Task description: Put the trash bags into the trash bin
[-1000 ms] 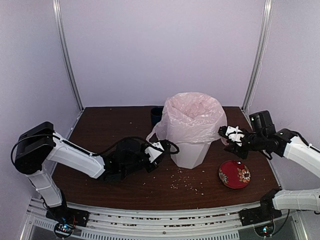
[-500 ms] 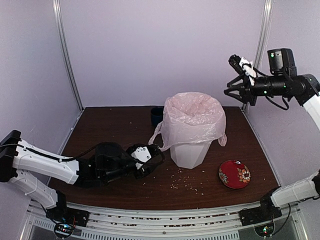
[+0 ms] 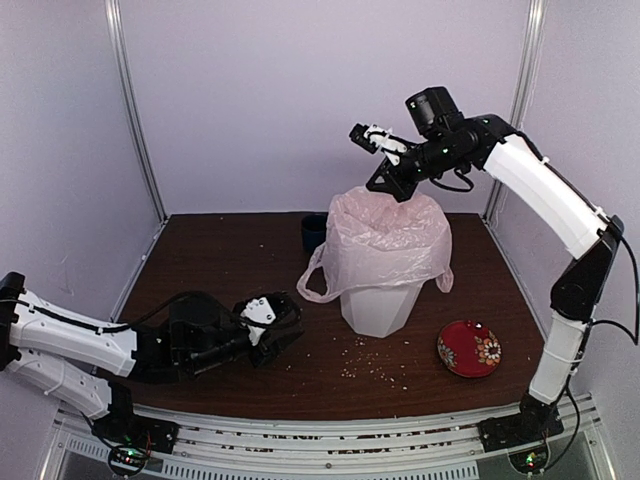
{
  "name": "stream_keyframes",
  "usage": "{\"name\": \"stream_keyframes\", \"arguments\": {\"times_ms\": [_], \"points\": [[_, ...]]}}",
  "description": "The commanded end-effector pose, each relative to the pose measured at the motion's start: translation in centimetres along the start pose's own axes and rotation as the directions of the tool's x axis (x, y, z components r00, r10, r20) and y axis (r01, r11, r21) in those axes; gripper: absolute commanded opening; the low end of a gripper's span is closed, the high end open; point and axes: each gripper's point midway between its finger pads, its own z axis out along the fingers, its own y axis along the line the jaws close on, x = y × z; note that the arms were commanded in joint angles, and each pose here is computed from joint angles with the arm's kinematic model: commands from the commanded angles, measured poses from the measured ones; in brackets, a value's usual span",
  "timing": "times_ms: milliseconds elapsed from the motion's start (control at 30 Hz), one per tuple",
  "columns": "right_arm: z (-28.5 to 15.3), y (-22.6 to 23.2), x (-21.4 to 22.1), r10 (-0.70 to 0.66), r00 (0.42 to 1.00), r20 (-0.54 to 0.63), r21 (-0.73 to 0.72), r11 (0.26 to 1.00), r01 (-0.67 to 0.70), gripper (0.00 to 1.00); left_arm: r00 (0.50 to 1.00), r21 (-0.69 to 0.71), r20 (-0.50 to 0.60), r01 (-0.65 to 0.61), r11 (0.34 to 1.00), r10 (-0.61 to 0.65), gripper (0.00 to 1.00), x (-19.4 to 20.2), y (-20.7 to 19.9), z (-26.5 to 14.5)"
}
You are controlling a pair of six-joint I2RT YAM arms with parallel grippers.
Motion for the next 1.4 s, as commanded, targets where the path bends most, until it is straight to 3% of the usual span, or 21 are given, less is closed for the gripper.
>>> {"name": "stream_keyframes", "arguments": {"times_ms": [0,400,500,633,800,900,1100,1367], "points": [[2.1,-1.0,2.1,-0.007,0.993,-0.115,0.042,0.999,0.012,0.01,0.998,0.024,0.023,0.056,0.998,-0.056,0.56,-0.1,-0.7,0.2],[6.2,1.0,9.1,-0.15,0.918,-0.367,-0.1,0.988,0.121,0.0,0.997,0.052,0.018,0.075,0.996,-0.077,0.56,1.1,-1.8,1.4],[5.8,0.4,8.6,-0.158,0.917,-0.365,-0.068,0.987,0.143,0.0,0.996,0.054,0.016,0.083,0.995,-0.084,0.56,1.4,-2.1,1.7],[3.3,-0.3,5.2,-0.172,0.947,-0.27,-0.005,0.984,0.177,0.0,0.996,0.065,0.008,0.086,0.994,-0.087,0.56,1.8,-2.5,2.3],[0.9,2.2,3.3,-0.23,0.951,-0.206,-0.032,0.973,0.229,0.0,0.996,0.079,-0.007,0.09,0.993,-0.089,0.56,2.2,-3.0,2.7],[1.2,4.6,4.6,-0.243,0.946,-0.216,-0.143,0.966,0.215,0.0,0.995,0.078,-0.015,0.095,0.992,-0.095,0.56,2.3,-3.0,2.6],[4.7,6.0,10.0,-0.254,0.892,-0.374,-0.296,0.944,0.145,0.0,0.993,0.071,-0.007,0.121,0.99,-0.121,0.55,2.3,-2.8,1.8],[4.4,2.2,10.4,-0.198,0.907,-0.371,-0.241,0.964,0.112,0.0,0.992,0.088,-0.048,0.123,0.988,-0.119,0.55,4.2,-3.8,2.3]]}}
